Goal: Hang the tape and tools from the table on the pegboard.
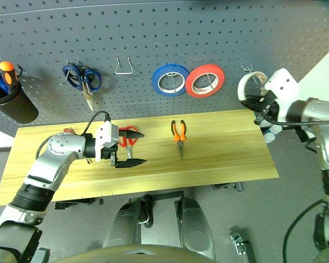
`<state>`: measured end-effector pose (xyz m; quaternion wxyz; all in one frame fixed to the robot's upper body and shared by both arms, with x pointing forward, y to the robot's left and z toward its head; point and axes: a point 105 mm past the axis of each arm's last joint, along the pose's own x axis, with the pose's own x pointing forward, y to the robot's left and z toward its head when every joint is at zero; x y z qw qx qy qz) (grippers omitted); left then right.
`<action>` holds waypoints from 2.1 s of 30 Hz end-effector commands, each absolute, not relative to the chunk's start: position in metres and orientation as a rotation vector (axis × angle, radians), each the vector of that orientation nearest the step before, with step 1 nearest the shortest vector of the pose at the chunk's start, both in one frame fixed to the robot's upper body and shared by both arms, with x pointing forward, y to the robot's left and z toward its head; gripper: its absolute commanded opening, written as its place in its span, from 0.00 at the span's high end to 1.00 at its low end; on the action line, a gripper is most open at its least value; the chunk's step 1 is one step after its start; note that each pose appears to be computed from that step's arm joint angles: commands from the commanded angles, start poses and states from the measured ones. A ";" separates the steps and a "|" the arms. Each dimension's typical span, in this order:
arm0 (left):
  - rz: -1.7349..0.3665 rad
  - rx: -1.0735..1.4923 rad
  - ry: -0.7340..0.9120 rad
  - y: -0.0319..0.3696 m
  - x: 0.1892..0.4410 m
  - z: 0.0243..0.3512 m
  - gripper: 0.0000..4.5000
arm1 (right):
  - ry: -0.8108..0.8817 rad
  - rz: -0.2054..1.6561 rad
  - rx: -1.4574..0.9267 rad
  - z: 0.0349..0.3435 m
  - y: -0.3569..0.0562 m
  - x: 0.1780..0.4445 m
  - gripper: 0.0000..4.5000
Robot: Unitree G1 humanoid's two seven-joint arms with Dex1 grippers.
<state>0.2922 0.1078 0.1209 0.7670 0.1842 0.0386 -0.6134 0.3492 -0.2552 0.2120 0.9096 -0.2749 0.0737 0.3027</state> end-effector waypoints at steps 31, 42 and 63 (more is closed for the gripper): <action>-1.146 0.292 0.117 0.153 0.276 0.126 0.00 | 0.393 0.816 -0.332 0.171 -0.217 0.318 0.13; -0.992 0.319 0.157 0.186 0.267 0.129 0.00 | 0.557 0.813 -0.215 0.115 -0.158 0.349 0.00; -0.885 0.274 0.113 0.198 0.250 0.125 0.00 | 0.684 0.638 -0.217 0.089 -0.122 0.407 0.00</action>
